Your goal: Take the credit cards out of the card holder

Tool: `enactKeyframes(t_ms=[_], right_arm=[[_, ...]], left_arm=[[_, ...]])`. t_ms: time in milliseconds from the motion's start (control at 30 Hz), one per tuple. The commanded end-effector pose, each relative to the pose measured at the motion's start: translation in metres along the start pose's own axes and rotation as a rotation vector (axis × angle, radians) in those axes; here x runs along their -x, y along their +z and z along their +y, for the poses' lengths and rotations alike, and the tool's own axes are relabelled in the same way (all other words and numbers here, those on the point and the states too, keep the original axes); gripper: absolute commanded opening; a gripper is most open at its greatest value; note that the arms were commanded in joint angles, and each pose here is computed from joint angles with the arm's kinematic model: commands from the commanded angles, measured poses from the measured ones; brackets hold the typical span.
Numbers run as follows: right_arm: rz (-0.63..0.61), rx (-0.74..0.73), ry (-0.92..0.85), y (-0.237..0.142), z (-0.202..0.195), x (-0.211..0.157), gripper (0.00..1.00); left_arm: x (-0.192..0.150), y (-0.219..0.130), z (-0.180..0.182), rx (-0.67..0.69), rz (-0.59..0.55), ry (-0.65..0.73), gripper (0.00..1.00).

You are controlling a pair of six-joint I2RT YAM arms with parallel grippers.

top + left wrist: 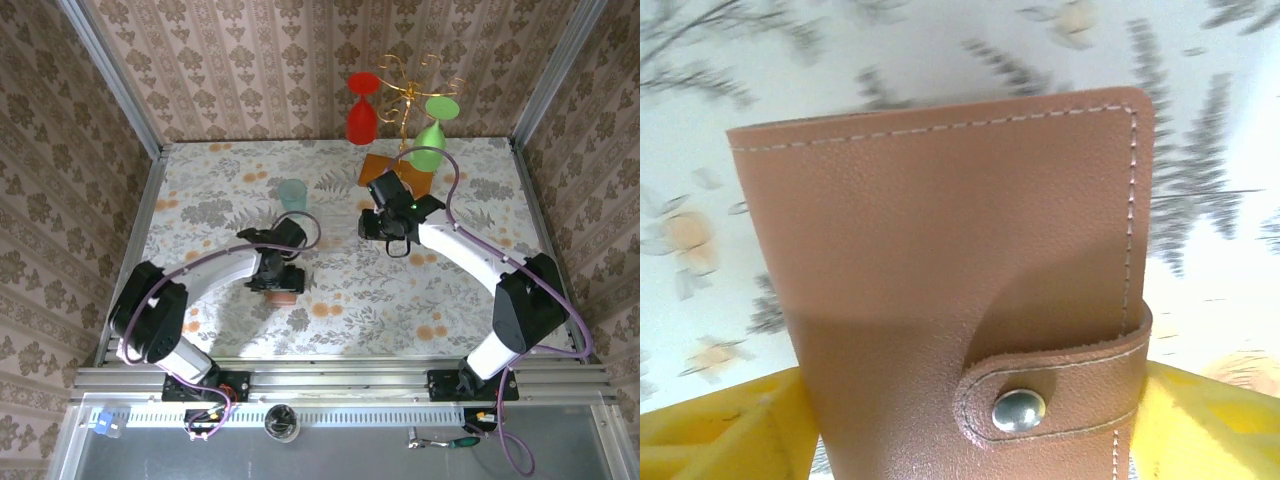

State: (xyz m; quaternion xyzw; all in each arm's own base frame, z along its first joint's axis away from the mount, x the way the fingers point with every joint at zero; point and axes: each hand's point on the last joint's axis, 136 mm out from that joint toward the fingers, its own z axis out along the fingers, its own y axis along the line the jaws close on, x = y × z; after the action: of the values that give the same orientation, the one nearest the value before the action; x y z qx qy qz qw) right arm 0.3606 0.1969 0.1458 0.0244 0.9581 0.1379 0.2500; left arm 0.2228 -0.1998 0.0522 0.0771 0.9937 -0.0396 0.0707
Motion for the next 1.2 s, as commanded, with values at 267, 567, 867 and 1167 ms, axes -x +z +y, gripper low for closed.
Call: enactKeyframes(t_ms=[267, 567, 867, 1167], right_arm=[[-0.037, -0.008, 0.016, -0.014, -0.018, 0.002, 0.27], [-0.020, 0.008, 0.021, -0.010, -0.018, -0.003, 0.27], [-0.016, 0.032, 0.021, -0.014, -0.014, -0.004, 0.27], [-0.009, 0.054, 0.037, -0.018, -0.012, -0.009, 0.27]], left_arm=[[0.001, 0.009, -0.092, -0.114, 0.025, 0.035, 0.77], [-0.016, 0.016, -0.102, -0.127, 0.048, 0.004, 0.85], [-0.020, 0.008, -0.110, -0.211, 0.031, -0.038, 0.83], [-0.019, 0.001, -0.112, -0.247, 0.003, -0.051, 0.78]])
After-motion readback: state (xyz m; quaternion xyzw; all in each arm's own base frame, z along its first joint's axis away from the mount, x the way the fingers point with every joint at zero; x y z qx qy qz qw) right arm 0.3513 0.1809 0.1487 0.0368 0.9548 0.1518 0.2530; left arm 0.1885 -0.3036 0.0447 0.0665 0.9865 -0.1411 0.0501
